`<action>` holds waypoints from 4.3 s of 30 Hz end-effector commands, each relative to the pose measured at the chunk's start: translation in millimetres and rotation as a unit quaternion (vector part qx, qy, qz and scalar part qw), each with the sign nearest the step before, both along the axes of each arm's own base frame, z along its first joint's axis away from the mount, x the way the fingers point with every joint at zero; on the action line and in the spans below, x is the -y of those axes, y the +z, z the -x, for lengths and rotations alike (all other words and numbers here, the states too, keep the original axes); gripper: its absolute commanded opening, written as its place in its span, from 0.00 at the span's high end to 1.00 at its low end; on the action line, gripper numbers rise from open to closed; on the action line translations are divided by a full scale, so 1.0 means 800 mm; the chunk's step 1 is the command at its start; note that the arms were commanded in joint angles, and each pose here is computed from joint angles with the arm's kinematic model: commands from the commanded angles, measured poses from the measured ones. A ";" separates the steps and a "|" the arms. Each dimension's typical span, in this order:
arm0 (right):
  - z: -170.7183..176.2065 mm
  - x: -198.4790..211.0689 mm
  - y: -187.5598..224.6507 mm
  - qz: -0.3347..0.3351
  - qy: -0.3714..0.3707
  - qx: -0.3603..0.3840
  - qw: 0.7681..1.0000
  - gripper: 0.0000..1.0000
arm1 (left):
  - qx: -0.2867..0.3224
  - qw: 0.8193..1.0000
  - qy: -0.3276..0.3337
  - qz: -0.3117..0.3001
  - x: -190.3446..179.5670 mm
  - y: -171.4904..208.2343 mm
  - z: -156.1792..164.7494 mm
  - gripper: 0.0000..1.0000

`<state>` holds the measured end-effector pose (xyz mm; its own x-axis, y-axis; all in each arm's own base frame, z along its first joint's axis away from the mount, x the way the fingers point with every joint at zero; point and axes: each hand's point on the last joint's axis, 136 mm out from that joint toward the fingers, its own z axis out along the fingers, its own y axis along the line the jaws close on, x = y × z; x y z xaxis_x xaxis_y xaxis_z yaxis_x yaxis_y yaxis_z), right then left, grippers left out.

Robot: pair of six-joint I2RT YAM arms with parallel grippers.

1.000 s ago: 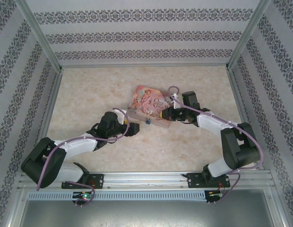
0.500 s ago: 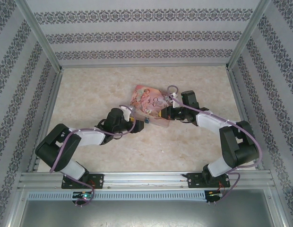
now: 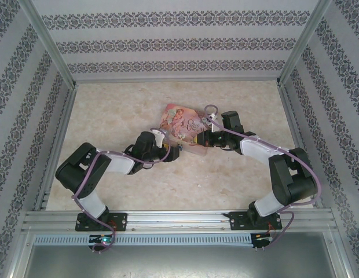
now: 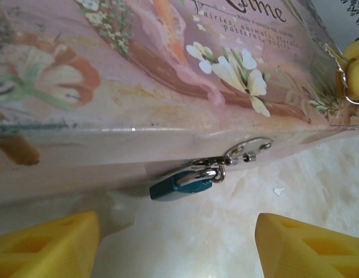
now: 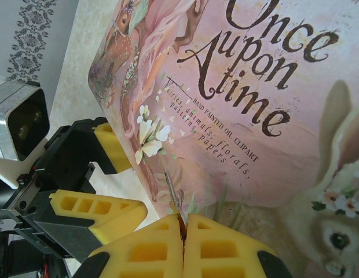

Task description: Unlock the padlock with the key

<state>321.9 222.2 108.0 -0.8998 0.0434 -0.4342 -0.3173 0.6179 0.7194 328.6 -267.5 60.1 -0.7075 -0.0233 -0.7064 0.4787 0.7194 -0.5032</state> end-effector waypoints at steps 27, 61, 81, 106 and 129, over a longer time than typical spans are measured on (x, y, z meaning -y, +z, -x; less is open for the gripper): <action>0.014 0.003 -0.028 0.034 -0.001 -0.022 0.999 1.00 | 0.005 1.000 -0.005 0.024 0.047 -0.004 -0.014 0.39; 0.017 0.003 -0.027 0.033 0.001 -0.024 0.999 1.00 | 0.019 1.000 0.017 -0.015 0.070 0.000 -0.033 0.62; 0.010 -0.004 0.037 -0.002 -0.002 0.026 1.000 1.00 | 0.019 1.000 0.025 0.002 0.070 0.023 -0.023 0.75; 0.087 0.016 0.073 0.061 0.023 0.242 0.968 1.00 | -0.157 0.982 0.048 0.094 0.085 0.078 0.011 0.83; 0.107 0.017 0.003 0.133 -0.013 0.324 0.937 1.00 | -0.229 0.961 0.043 0.151 0.107 0.105 0.016 0.83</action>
